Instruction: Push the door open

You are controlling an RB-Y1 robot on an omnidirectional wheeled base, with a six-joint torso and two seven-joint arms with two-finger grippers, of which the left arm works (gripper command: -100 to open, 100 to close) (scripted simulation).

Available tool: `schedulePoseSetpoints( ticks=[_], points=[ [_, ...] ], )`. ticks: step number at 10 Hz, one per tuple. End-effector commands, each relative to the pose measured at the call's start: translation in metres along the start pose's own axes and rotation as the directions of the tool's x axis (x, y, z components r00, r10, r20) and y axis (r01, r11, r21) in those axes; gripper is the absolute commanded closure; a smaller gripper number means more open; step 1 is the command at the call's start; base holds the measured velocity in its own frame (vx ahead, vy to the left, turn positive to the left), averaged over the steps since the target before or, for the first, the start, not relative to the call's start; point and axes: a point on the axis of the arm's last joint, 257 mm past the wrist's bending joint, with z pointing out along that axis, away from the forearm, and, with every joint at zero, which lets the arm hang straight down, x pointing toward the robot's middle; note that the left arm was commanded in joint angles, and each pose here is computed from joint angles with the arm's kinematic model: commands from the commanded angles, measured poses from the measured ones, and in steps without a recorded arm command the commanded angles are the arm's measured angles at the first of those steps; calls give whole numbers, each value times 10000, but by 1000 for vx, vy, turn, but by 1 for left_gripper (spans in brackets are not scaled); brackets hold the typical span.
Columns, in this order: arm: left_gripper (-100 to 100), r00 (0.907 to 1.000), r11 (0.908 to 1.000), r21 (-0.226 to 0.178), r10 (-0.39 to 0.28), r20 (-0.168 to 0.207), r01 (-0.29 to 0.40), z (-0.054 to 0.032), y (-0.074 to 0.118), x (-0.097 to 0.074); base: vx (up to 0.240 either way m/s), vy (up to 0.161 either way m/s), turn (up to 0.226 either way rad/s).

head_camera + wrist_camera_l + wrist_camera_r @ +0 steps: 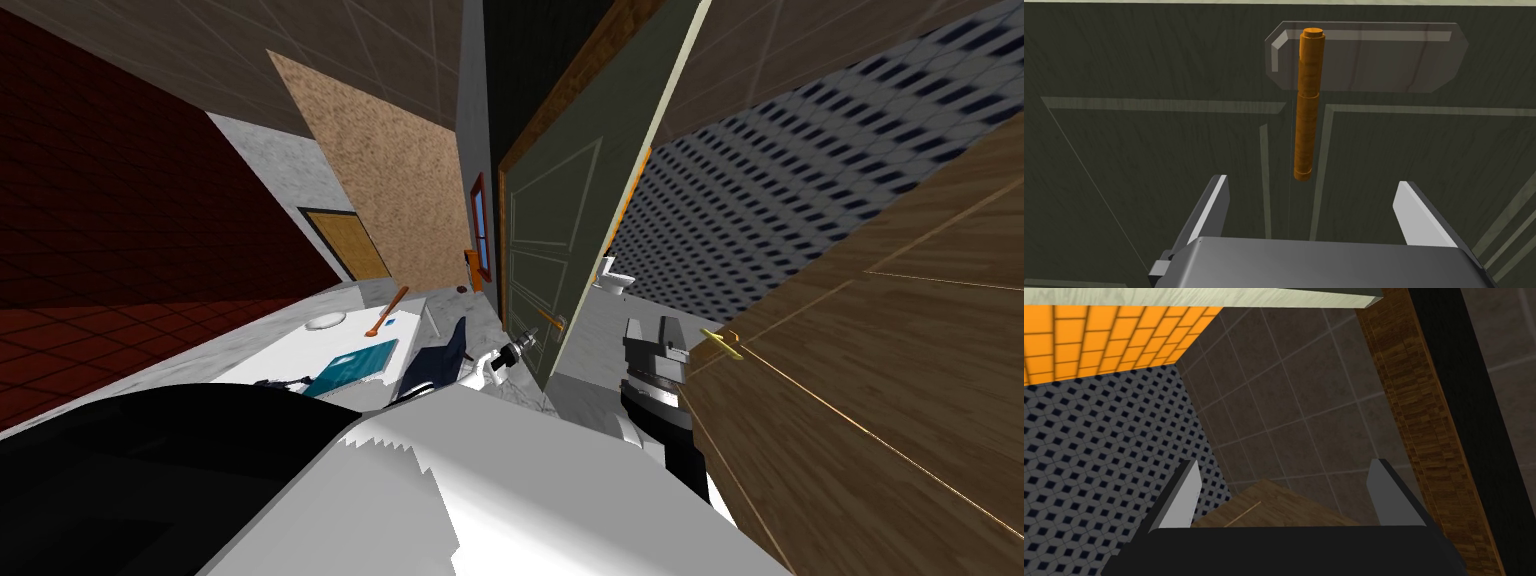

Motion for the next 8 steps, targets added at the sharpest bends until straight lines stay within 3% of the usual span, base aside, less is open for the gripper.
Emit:
schedulePoseSetpoints(
  ticks=[1,4,5,8],
  points=[
    [-100,10000,10000,0,0,0,0,0,0,0,0,0,0],
    [-100,10000,10000,0,0,0,0,0,0,0,-4,-5,-15],
    [-100,9997,10000,-15,-5,-255,4,-9,6,92,59,8,16],
    [-100,9995,10000,-20,-7,-324,6,-12,7,117,76,28,10]
  ],
)
